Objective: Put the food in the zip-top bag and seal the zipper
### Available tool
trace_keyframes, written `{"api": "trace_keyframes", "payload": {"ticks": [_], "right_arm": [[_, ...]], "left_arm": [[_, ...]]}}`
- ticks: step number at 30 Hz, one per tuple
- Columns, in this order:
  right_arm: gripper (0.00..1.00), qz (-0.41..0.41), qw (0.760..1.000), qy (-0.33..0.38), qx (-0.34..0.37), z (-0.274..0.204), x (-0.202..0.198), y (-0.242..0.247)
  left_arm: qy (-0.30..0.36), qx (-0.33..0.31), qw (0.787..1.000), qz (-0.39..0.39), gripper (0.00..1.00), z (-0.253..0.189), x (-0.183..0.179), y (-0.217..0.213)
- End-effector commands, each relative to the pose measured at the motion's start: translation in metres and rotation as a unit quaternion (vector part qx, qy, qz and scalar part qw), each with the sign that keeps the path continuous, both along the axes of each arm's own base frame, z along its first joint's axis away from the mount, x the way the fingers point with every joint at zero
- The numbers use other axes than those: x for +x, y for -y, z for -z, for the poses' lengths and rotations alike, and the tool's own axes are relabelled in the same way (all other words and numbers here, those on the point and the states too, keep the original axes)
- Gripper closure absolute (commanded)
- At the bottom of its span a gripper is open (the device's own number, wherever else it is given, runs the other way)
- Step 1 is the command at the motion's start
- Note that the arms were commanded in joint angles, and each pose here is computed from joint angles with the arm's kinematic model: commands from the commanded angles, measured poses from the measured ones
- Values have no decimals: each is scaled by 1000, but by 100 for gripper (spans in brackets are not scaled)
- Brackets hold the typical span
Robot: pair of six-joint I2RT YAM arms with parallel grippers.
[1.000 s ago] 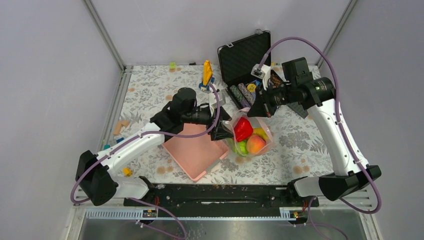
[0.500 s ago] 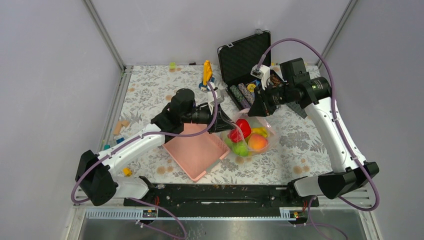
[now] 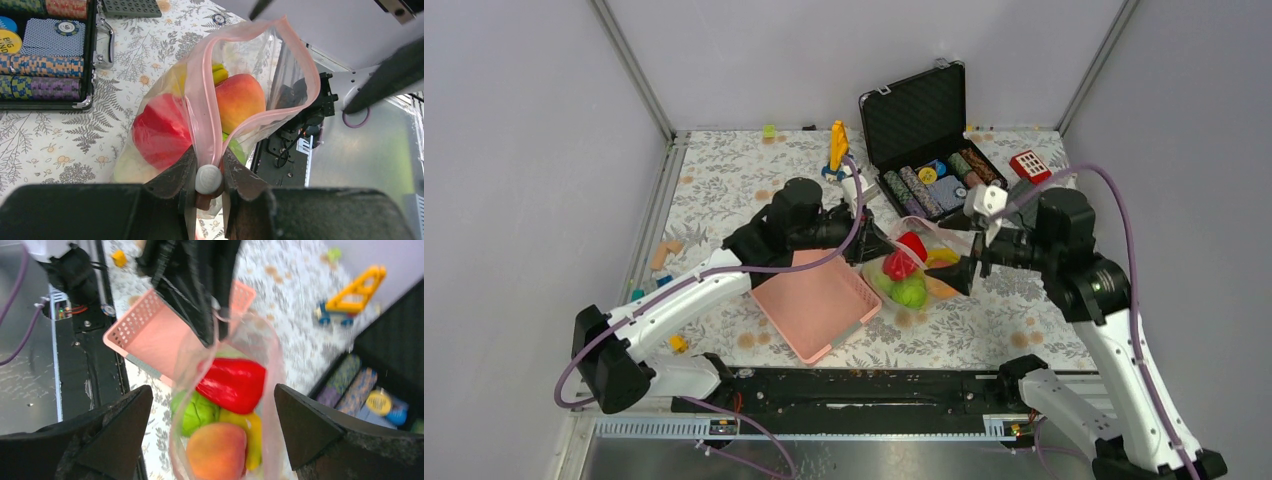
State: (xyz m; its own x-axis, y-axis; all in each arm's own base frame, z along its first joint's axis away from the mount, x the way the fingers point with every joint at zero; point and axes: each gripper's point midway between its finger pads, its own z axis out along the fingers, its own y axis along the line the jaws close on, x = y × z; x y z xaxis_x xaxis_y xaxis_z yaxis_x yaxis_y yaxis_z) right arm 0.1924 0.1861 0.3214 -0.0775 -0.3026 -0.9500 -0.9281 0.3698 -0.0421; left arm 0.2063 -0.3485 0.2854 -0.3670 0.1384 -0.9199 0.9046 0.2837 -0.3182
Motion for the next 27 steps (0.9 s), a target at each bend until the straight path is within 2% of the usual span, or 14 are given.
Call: {"api": "trace_keyframes", "payload": {"ticks": [1,9,13,18,27], "right_arm": [[0,-114,980,152,64,-42,-18,-21],[0,-143,977,157,9,-41,-11,-33],[1,-179,973,138,-46,-20,-16,-45],[2,-168,973,128,-88,2,-5,-49],[12,-171,974,72,-128,40,-9,-44]], "left_arm": [[16,0,999,-36,100,-33,5,6],[4,11,1000,-27,100,-37,-9,9],[-14,8,1000,-26,100,-42,-15,9],[-25,6,1000,-18,100,-46,-21,6],[-45,6,999,-7,100,-49,-28,7]]}}
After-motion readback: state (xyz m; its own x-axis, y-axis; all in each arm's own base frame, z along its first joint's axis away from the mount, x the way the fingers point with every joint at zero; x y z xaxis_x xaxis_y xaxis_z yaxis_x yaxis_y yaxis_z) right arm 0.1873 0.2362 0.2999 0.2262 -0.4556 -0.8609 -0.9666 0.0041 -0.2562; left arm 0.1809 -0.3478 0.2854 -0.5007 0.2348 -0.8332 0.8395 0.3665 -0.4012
